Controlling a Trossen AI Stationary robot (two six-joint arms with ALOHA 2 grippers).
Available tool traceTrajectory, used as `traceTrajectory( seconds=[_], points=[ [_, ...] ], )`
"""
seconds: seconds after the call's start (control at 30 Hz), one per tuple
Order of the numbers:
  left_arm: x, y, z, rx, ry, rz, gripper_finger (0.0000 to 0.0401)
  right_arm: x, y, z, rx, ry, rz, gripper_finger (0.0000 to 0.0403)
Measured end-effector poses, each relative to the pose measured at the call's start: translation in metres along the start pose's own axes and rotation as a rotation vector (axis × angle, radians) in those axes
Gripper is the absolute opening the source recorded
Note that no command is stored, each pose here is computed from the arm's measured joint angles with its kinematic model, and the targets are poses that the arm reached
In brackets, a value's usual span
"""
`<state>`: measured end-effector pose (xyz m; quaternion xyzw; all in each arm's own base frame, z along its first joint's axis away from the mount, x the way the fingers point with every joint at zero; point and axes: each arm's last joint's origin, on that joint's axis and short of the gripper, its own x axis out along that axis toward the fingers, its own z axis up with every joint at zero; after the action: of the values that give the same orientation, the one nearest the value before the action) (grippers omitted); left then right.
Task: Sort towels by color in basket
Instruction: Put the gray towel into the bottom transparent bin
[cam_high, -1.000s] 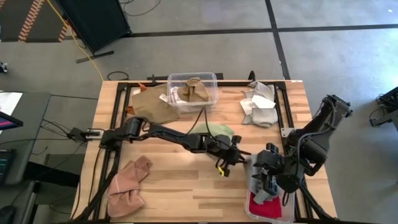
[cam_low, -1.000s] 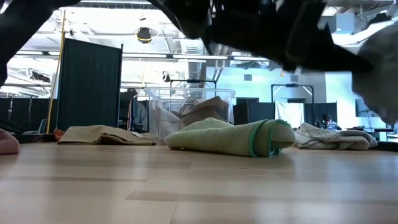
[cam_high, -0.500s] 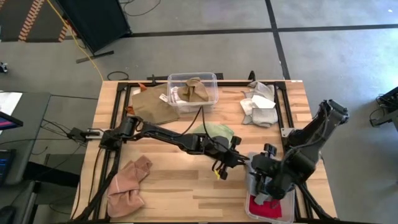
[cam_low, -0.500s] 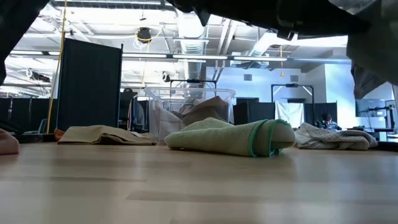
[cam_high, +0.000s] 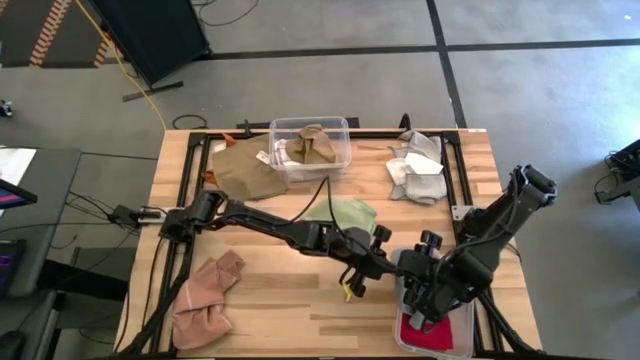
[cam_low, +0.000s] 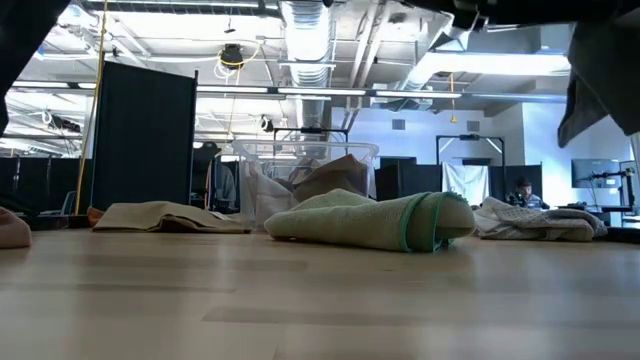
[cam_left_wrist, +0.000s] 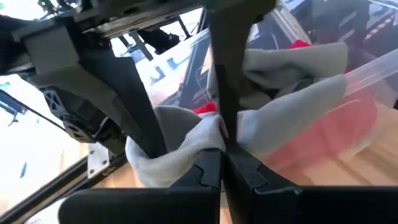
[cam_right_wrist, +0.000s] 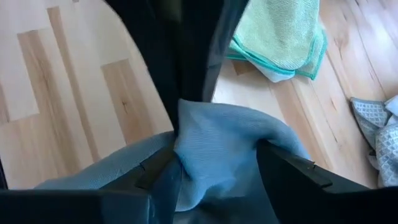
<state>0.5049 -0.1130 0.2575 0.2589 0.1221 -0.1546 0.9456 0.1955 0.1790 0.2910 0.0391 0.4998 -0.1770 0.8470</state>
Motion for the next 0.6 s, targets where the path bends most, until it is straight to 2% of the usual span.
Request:
traceTrajectory(
  seconds=[0.17,0.43,0.6],
  points=[
    [-0.0008,-0.0021,0.0046,0.018,0.010,-0.006,0.0000,-0.0020,0.0013,-0.0024,-0.004,-0.002,0.008,0.0175],
    [-0.0008,-0.0021,0.0045,0.019,0.013,-0.005,0.0000,-0.0049,0.0039,-0.0068,-0.035,-0.004,0.018,0.0026],
    [-0.0008,-0.0025,0.0047,0.018,0.013,-0.007,0.0019,-0.0062,0.0047,-0.0088,-0.046,-0.011,0.017,0.0020]
  ],
)
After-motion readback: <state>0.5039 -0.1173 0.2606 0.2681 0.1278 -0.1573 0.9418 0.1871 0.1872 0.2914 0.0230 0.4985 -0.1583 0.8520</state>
